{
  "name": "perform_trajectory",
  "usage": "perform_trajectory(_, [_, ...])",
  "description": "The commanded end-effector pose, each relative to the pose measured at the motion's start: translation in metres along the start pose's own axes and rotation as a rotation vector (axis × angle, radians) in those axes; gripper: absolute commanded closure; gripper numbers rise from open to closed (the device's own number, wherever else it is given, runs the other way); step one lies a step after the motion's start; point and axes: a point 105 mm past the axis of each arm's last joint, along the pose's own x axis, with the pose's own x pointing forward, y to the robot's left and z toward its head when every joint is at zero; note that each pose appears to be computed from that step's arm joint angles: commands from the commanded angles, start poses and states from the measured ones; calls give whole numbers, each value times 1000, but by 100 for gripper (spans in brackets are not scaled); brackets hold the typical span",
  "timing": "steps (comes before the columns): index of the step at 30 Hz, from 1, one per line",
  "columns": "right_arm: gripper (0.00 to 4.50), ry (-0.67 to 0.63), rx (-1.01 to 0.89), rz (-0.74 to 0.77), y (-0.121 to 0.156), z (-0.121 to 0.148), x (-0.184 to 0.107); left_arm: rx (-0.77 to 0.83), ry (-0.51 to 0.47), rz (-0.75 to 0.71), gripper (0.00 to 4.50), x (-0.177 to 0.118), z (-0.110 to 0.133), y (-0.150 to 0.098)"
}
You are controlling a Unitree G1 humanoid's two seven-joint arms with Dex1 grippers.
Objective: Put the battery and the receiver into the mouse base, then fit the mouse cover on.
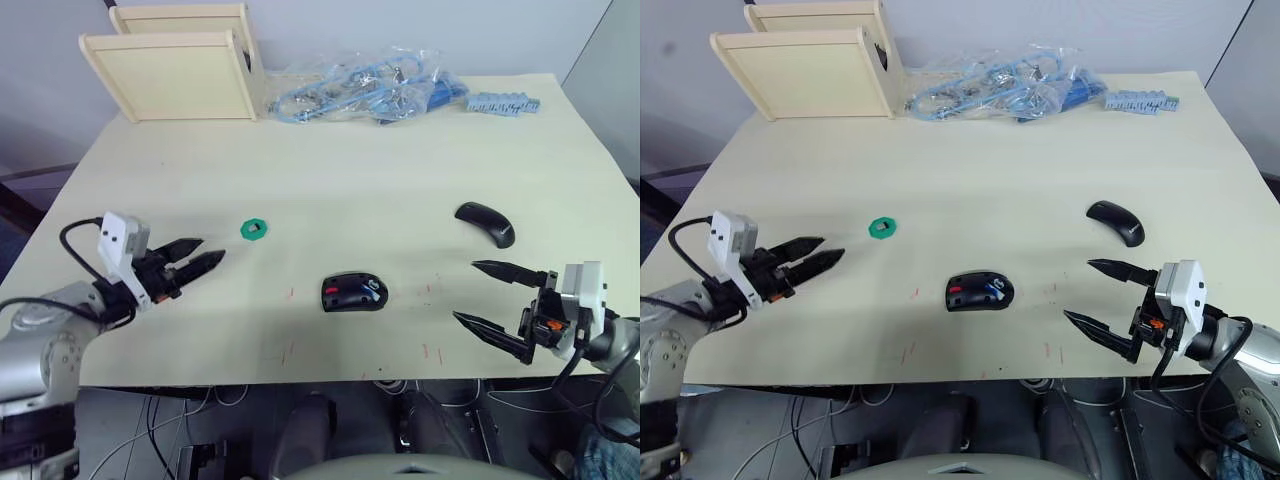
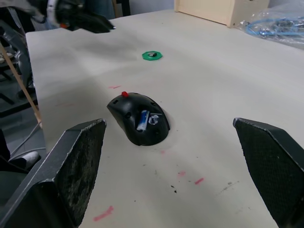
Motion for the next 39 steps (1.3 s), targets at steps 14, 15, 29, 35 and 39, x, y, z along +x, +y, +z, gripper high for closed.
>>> perform_trajectory(14, [0,-41,-42,7,8,8,5,214,167,-166,251,56,10,42])
perform_trajectory(15, [0,-42,-42,7,9,7,6,222,172,-171,251,59,10,43])
perform_trajectory(29, [0,-55,-35,12,17,8,8,282,204,-196,251,81,9,43])
perform_trajectory(35, [0,-66,-33,29,21,11,9,292,211,-198,251,85,7,43])
perform_trajectory(39, [0,-65,-33,34,22,10,9,303,214,-190,251,85,6,44])
